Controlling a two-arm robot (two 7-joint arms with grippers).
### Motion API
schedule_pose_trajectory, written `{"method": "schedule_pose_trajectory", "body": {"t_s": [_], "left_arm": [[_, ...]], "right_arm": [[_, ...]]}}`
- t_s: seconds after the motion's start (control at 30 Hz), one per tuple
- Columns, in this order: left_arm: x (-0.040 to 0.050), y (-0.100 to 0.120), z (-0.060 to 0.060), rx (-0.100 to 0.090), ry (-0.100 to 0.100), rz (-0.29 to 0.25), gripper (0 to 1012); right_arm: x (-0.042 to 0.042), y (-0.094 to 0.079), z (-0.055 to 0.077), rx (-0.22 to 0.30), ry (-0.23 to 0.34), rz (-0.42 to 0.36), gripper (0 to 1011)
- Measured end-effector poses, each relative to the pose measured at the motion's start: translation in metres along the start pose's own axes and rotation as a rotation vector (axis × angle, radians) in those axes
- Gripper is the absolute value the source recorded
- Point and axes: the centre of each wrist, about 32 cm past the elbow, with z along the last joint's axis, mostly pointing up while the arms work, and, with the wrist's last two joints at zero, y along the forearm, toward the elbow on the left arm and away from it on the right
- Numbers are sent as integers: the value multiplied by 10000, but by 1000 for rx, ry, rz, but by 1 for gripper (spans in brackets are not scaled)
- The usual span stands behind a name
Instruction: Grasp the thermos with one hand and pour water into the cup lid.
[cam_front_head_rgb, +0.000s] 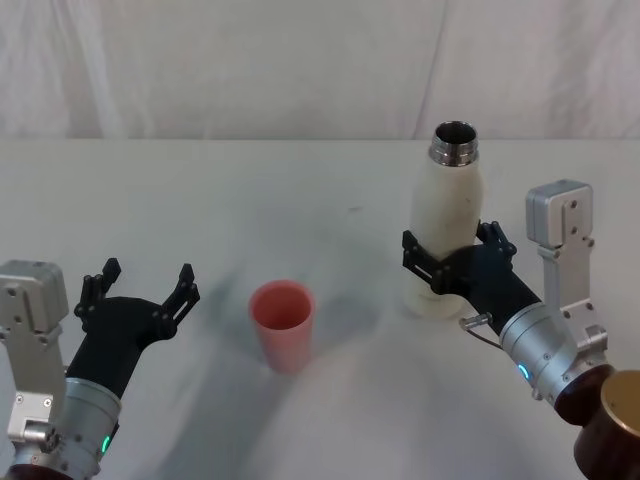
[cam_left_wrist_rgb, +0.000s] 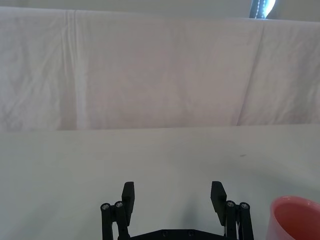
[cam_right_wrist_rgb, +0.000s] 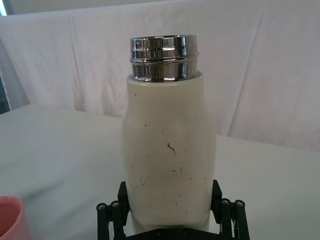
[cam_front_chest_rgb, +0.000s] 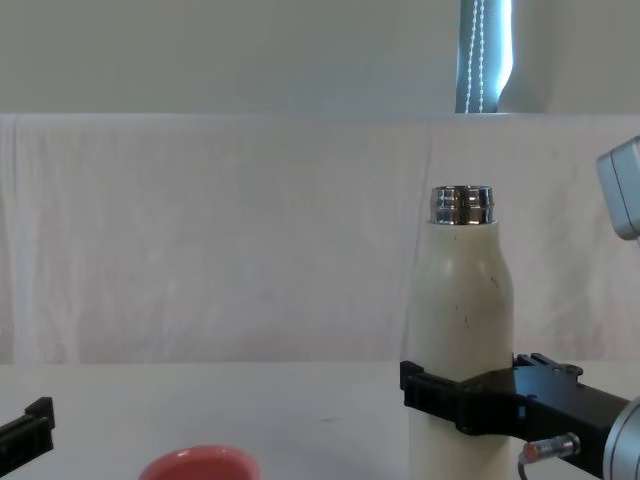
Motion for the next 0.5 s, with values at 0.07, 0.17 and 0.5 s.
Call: {"method": "schedule_pose_trajectory", "body": {"t_s": [0.07,0.17,0.5], "left_arm": [[0,0,0,0,0,0,1001],[0,0,0,0,0,0,1001],[0,0,0,0,0,0,1001]], "right_arm": [[-1,1,-3,1,2,0,960],[-5,1,-11,3,3,-1,960],[-11,6,-67,8,-1,-4,960]]}}
